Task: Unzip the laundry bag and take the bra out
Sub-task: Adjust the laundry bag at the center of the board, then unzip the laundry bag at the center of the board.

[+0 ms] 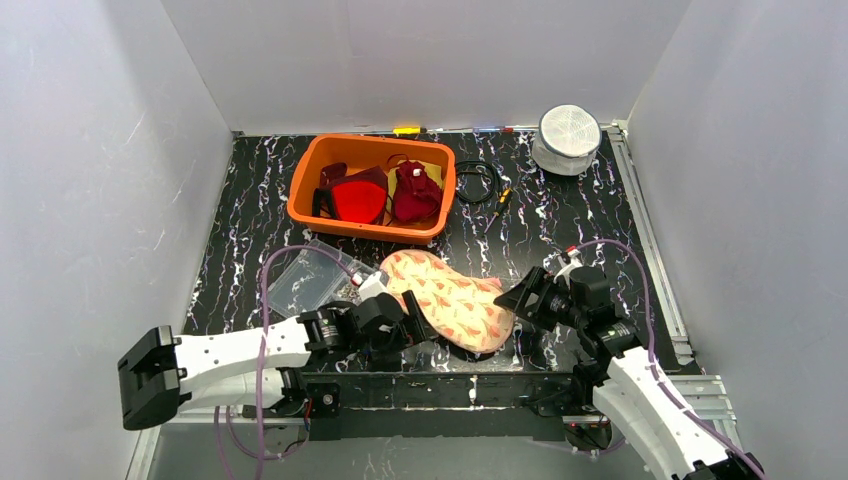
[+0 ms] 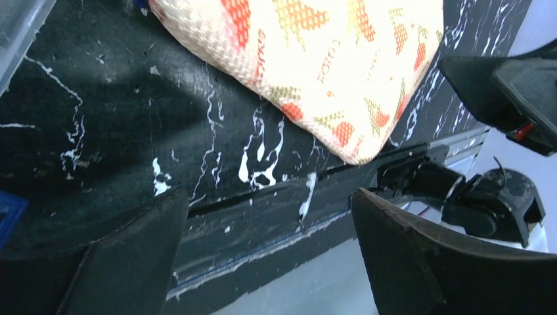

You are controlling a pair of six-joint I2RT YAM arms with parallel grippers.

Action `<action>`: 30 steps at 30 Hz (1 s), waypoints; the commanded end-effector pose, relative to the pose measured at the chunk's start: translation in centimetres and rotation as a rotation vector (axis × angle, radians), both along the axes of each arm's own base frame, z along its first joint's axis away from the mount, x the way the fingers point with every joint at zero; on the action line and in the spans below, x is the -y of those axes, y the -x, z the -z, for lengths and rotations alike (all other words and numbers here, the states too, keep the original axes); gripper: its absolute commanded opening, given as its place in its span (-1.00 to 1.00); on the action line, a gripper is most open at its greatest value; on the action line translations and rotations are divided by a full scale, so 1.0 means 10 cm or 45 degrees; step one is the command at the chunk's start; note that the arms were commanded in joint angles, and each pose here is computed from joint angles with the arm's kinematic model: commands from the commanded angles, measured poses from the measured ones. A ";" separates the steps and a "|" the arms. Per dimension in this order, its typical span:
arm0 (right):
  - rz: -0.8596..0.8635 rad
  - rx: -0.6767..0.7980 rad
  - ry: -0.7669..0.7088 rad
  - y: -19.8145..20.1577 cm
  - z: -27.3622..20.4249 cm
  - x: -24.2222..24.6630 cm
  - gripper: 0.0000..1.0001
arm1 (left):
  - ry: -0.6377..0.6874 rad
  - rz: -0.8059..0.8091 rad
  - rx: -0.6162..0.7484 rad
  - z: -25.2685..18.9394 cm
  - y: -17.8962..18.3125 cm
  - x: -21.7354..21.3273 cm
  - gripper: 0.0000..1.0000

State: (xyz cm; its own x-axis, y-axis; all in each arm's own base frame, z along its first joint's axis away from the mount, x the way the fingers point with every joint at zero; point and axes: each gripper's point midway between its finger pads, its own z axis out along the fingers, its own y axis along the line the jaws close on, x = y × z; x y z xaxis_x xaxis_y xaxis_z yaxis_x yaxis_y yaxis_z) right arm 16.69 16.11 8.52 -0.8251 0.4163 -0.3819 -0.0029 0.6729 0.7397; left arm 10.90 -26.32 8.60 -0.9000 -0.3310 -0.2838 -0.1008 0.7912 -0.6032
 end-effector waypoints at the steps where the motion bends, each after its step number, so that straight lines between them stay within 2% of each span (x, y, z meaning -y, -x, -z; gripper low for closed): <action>1: 0.073 0.094 -0.046 -0.13 -0.17 0.00 0.79 | 0.112 -0.175 0.144 -0.03 -0.28 0.12 0.89; 4: 0.086 0.092 -0.033 -0.12 -0.17 0.01 0.81 | 0.156 -0.219 0.209 -0.04 -0.43 0.24 0.93; 6: 0.099 0.091 -0.028 -0.11 -0.17 0.03 0.82 | 0.122 -0.228 0.203 0.05 -0.48 0.33 0.93; 10: 0.124 0.119 -0.046 -0.11 -0.22 0.04 0.81 | 0.036 -0.320 0.178 0.24 -0.60 0.39 0.80; 13: 0.155 0.160 -0.052 -0.13 -0.27 0.08 0.81 | 0.016 -0.419 0.168 0.35 -0.68 0.36 0.79; 17: 0.157 0.175 -0.035 -0.11 -0.30 0.09 0.81 | 0.003 -0.443 0.167 0.40 -0.73 0.41 0.73; 20: 0.141 0.168 -0.031 -0.09 -0.29 0.08 0.81 | -0.009 -0.463 0.178 0.42 -0.76 0.39 0.47; 24: 0.119 0.166 -0.046 -0.08 -0.29 0.05 0.82 | 0.006 -0.482 0.207 0.35 -0.78 0.34 0.01; 30: 0.069 0.198 -0.043 -0.09 -0.38 0.00 0.97 | 0.040 -0.490 0.235 0.16 -0.77 0.26 -0.69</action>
